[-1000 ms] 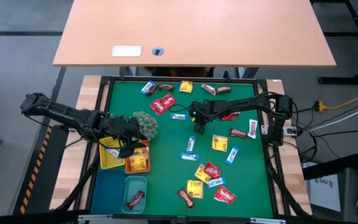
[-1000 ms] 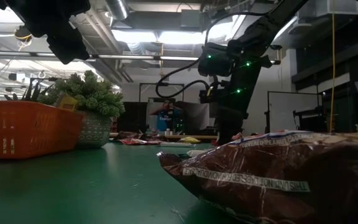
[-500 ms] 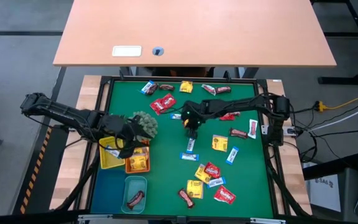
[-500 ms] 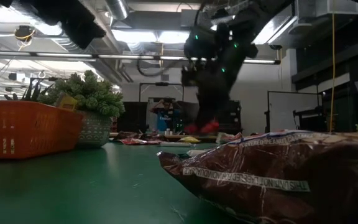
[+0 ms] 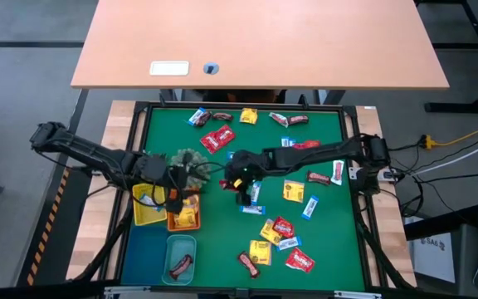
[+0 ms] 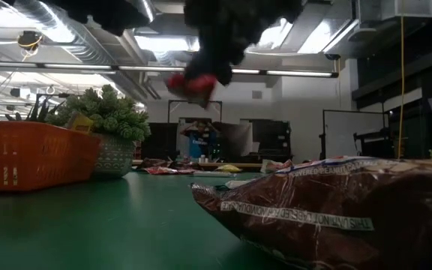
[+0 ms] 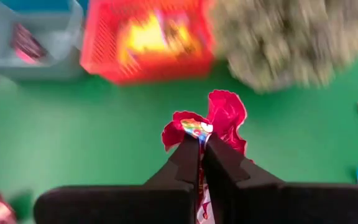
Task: Sort candy
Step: Put the red candy into the blue basket
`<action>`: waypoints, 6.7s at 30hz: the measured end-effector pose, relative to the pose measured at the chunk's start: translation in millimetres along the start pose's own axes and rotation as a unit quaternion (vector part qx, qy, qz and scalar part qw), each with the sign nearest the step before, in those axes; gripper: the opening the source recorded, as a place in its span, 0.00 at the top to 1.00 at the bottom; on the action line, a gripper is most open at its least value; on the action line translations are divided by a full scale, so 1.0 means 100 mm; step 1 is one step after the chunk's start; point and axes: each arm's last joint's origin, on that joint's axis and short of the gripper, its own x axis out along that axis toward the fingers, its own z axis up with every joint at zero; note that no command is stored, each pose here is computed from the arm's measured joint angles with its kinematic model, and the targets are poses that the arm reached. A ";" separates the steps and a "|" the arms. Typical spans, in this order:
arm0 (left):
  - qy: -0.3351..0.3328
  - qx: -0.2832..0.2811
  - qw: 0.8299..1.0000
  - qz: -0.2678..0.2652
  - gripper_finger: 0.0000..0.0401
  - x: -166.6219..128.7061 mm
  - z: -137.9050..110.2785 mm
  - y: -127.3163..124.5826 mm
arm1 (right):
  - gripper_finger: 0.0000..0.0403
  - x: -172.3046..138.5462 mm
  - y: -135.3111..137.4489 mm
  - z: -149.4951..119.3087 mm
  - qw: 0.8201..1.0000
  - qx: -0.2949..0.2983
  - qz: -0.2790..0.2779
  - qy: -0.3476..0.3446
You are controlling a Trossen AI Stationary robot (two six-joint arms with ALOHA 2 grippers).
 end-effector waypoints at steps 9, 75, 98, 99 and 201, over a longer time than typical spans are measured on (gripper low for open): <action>0.014 0.050 0.999 0.000 0.60 0.16 -0.05 -0.11 | 0.97 -0.04 0.28 0.21 0.997 -0.030 0.027 -0.072; 0.231 -0.187 0.931 -0.214 0.99 -0.03 -0.06 -0.20 | 0.49 -0.63 0.43 0.25 0.998 -0.034 0.041 -0.042; 0.554 -0.450 0.688 -0.132 0.89 -0.52 -0.47 -0.87 | 0.49 -0.63 0.43 0.00 0.996 0.008 0.037 0.085; 0.547 -0.448 0.696 -0.124 0.88 -0.52 -0.48 -0.87 | 0.49 -0.63 0.46 -0.01 0.996 0.005 0.039 0.086; 0.299 -0.420 0.839 -0.172 0.69 -0.33 -0.17 -0.96 | 0.69 0.03 2.05 -1.75 0.891 -0.050 -0.283 0.351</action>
